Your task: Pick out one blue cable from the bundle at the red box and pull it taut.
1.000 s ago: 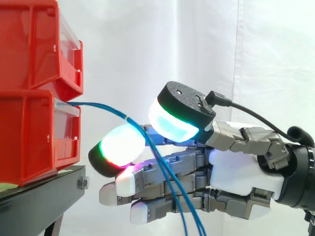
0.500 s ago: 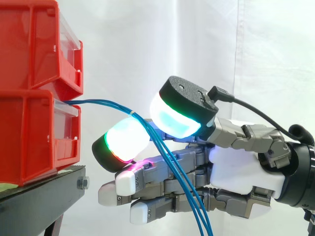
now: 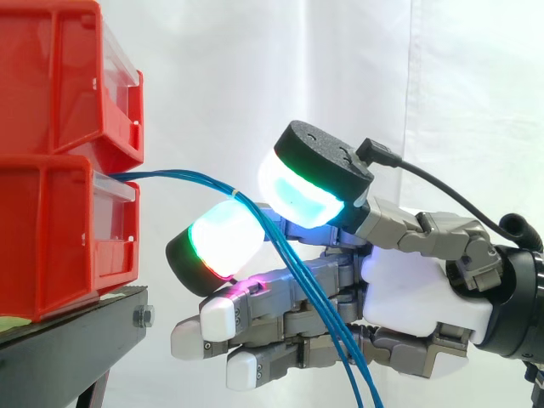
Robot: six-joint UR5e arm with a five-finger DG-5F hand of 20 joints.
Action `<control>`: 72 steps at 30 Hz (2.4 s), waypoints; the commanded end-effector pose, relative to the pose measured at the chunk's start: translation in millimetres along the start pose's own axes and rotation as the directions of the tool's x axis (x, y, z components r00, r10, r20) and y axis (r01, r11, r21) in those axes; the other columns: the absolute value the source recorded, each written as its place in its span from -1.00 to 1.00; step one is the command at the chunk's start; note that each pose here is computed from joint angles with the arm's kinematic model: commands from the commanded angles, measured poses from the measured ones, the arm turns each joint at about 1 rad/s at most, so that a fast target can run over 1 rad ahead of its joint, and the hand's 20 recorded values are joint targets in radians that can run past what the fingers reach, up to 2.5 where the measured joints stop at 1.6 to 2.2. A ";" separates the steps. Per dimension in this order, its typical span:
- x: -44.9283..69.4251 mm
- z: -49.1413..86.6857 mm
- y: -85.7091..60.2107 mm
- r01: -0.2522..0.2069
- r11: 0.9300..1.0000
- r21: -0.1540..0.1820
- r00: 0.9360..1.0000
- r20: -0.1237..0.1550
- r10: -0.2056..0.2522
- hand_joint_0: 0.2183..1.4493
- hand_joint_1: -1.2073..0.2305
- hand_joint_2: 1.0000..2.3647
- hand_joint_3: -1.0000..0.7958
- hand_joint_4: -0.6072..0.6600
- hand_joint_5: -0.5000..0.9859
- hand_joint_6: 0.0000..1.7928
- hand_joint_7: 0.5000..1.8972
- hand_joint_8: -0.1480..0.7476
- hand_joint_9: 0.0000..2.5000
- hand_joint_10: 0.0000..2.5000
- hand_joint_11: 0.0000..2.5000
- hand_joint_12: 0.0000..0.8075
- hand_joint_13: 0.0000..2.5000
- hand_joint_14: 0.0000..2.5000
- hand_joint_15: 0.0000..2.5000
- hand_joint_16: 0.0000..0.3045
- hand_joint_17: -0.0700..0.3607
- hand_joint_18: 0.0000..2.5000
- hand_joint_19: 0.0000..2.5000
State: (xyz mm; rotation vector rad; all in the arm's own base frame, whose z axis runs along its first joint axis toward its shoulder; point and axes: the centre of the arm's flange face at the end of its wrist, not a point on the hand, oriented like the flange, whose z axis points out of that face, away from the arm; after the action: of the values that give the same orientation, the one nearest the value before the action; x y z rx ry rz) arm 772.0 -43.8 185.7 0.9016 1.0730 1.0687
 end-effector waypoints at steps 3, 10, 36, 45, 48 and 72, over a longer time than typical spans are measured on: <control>-0.8 0.0 -0.2 0.000 1.000 -0.001 1.000 -0.003 0.000 -0.33 0.00 -0.98 -0.24 0.04 -0.42 -0.38 0.15 -0.03 -0.33 -0.99 -0.73 -0.28 -0.48 -0.99 -0.82 -0.77 -0.31 -0.59 -0.54; -1.7 0.4 0.1 0.000 1.000 -0.005 1.000 -0.003 0.000 -0.36 -0.13 -0.98 -0.20 0.09 -0.47 -0.23 -0.16 -0.01 -0.32 -0.99 -0.71 -0.28 -0.48 -0.99 -0.82 -0.77 -0.30 -0.57 -0.54; -2.6 1.3 0.8 0.001 1.000 -0.009 1.000 -0.015 -0.001 -0.38 -0.05 -0.97 -0.20 0.10 -0.50 -0.06 -0.35 0.02 -0.27 -0.99 -0.65 -0.32 -0.47 -0.99 -0.82 -0.77 -0.32 -0.56 -0.54; -3.7 1.1 0.3 0.001 1.000 -0.007 1.000 -0.014 -0.001 -0.39 -0.20 -0.97 -0.10 0.09 -0.52 -0.02 -0.43 0.03 -0.28 -0.99 -0.62 -0.32 -0.48 -0.99 -0.81 -0.78 -0.32 -0.57 -0.54; -3.7 1.2 1.4 0.001 1.000 -0.008 1.000 -0.017 -0.001 -0.39 -0.24 -0.97 -0.08 0.08 -0.52 -0.01 -0.44 0.02 -0.28 -0.98 -0.61 -0.31 -0.48 -0.99 -0.81 -0.77 -0.32 -0.56 -0.55; -7.7 3.5 2.0 0.003 1.000 -0.015 1.000 -0.027 -0.003 -0.20 -0.45 -0.97 -0.15 -0.27 -0.56 0.06 -0.47 -0.01 -0.29 -0.98 -0.56 -0.30 -0.44 -0.99 -0.80 -0.75 -0.28 -0.49 -0.58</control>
State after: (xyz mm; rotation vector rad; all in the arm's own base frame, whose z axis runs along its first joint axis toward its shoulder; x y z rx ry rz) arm 773.2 -50.5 189.0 0.8771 1.0887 1.0871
